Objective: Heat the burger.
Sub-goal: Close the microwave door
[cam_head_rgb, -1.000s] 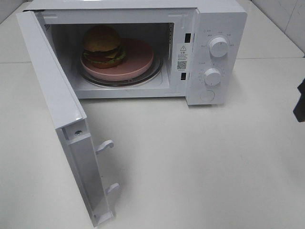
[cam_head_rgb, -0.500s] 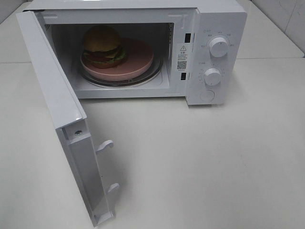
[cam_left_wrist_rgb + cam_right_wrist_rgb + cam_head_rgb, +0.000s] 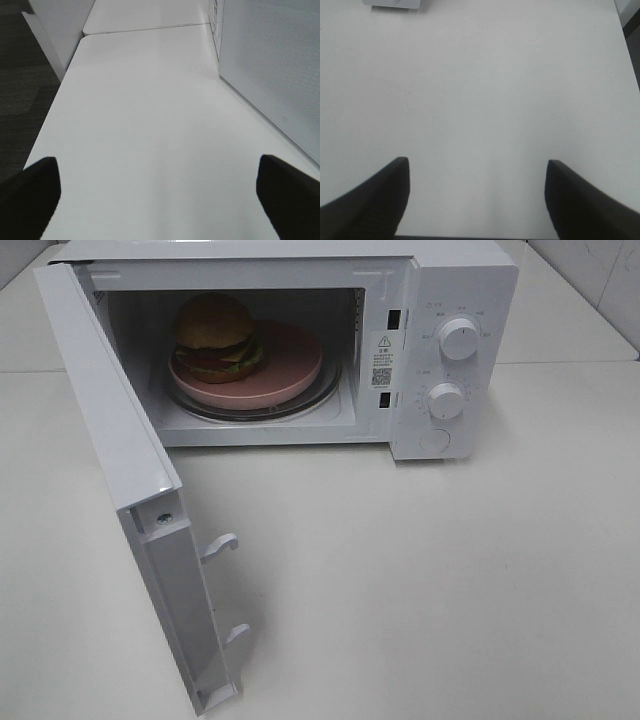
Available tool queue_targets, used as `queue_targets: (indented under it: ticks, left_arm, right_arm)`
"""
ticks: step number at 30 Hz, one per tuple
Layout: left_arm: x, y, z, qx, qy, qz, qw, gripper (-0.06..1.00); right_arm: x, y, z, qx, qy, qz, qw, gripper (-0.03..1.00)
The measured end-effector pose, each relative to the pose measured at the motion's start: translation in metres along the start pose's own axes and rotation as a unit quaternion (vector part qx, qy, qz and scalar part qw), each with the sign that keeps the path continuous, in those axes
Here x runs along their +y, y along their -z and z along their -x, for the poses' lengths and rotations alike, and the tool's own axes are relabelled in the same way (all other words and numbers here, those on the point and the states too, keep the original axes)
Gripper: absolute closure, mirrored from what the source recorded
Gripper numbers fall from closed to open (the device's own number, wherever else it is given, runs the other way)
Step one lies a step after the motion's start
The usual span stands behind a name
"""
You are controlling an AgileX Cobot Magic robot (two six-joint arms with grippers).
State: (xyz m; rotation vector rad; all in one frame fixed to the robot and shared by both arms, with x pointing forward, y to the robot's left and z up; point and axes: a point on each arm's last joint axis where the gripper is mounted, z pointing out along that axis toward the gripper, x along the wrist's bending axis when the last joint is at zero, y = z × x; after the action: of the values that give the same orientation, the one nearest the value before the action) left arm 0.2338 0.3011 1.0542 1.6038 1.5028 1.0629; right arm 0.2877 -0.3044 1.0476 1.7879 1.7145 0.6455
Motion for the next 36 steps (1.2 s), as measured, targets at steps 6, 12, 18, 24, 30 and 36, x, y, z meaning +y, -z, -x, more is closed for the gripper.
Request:
queue_targets:
  ticks: [6,12,18,24,30,36]
  left_arm:
    - [0.0,0.0,0.0,0.0,0.0,0.0,1.0,-0.04]
    - [0.0,0.0,0.0,0.0,0.0,0.0,1.0,-0.04]
    - [0.0,0.0,0.0,0.0,0.0,0.0,1.0,-0.04]
    - [0.0,0.0,0.0,0.0,0.0,0.0,1.0,-0.04]
    - [0.0,0.0,0.0,0.0,0.0,0.0,1.0,-0.04]
    - [0.0,0.0,0.0,0.0,0.0,0.0,1.0,-0.04]
  right_arm:
    - [-0.014,0.017,0.0,-0.003,-0.002,0.062,0.998,0.22]
    - [-0.028,0.034,0.0,-0.004,-0.002,0.132,0.991,0.22]
    - [-0.038,0.038,-0.001,-0.004,-0.001,0.157,0.988,0.22]
    - [-0.038,0.038,-0.001,-0.004,-0.001,0.157,0.988,0.22]
    - [-0.038,0.038,-0.001,-0.004,-0.001,0.157,0.988,0.22]
    - [-0.038,0.038,-0.001,-0.004,-0.001,0.157,0.988,0.22]
